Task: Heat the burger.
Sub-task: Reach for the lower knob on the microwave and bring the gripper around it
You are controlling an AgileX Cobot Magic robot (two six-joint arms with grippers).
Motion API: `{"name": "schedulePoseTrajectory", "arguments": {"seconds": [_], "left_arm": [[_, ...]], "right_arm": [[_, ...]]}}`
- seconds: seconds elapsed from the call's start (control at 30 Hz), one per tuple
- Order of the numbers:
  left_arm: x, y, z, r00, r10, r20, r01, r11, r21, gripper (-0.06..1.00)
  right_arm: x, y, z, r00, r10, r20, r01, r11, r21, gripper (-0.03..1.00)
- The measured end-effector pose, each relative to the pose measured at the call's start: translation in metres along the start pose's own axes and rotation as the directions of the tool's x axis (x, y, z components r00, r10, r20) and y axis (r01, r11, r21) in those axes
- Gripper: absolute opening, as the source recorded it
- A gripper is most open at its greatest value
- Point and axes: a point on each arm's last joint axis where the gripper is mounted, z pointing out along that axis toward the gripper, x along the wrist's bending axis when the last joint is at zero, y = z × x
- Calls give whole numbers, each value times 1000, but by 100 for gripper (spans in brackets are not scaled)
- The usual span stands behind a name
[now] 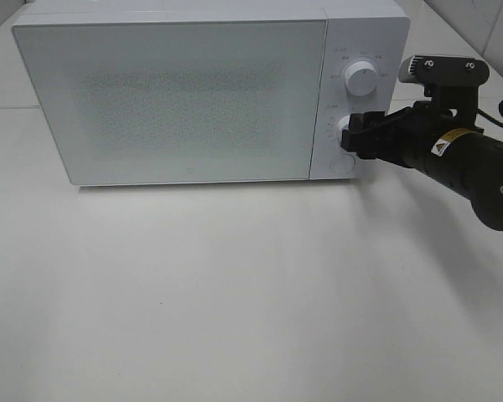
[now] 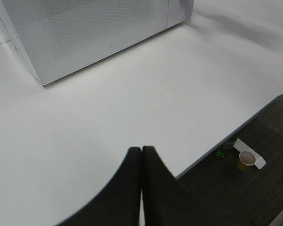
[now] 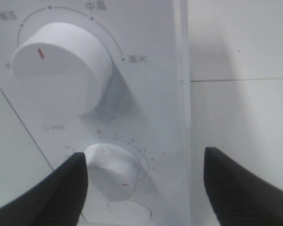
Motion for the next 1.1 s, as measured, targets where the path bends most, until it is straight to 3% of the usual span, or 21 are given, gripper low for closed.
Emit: {"name": "schedulePoseTrajectory", "arguments": {"seconds": [0.13, 0.27, 0.4, 0.57, 0.83, 1.1], "left_arm": [[0, 0, 0, 1000, 0, 0, 0, 1000, 0, 0], [0, 0, 0, 1000, 0, 0, 0, 1000, 0, 0], [0, 0, 0, 1000, 0, 0, 0, 1000, 0, 0], [0, 0, 0, 1000, 0, 0, 0, 1000, 0, 0], [0, 0, 0, 1000, 0, 0, 0, 1000, 0, 0], [0, 0, 0, 1000, 0, 0, 0, 1000, 0, 0]], "right_arm": [[21, -2, -1, 998, -42, -46, 42, 999, 4, 67], [26, -2, -2, 1000, -15, -20, 15, 1000, -7, 67], [20, -5, 1, 999, 22, 45, -21, 1000, -21, 67], [18, -16, 6, 998, 13, 57, -12, 1000, -17, 67], [20, -12, 7, 999, -8, 40, 11, 997, -83, 67], [22, -18, 13, 999, -33, 18, 34, 996, -85, 67]]}}
